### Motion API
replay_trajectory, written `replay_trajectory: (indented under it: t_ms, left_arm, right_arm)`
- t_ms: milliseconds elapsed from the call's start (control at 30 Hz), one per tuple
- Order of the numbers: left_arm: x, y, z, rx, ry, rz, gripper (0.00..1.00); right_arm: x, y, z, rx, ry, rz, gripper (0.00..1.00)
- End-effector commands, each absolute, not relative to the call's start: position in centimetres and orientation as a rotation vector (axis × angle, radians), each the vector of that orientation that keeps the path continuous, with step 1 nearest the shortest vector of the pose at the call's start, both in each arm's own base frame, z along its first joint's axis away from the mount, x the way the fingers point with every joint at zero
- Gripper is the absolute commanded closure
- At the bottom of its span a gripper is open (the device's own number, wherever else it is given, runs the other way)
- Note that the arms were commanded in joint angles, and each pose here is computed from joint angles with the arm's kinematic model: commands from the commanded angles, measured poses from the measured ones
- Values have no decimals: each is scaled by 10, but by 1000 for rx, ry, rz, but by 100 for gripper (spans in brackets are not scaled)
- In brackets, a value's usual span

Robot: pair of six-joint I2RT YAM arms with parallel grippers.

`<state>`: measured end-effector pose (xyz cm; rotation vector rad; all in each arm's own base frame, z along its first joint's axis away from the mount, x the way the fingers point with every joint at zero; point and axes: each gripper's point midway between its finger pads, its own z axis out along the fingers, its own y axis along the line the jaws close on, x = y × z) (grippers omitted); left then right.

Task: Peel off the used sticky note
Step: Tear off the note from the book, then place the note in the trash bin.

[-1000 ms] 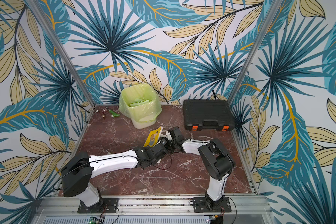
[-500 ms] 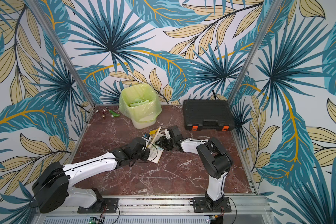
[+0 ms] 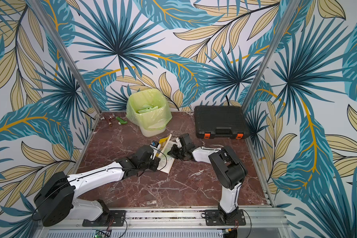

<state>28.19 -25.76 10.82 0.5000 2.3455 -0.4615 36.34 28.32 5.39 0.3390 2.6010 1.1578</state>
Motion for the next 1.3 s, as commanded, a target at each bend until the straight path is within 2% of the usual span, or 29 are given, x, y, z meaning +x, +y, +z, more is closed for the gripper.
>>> replay_trajectory:
  t_ms: [0,367,733,1033,1267]
  left_arm:
    - [277,-268,107,528,2344,-534,100]
    - [279,-265,100,528,2375,-487,100]
    - [283,-262,98,499,2394,-465,100]
    - [282,-267,98,503,2391,-507,100]
    - [281,-274,99,500,2378,-565,100]
  right_arm:
    - [372,262,64,370,2560,1108,100]
    - [385,228,75,492,2479,1173,100]
    - [395,197,110,550,2354,1197,100]
    - [423,190,228,315,2118,1078,100]
    - [449,252,327,10,1950,1130,100]
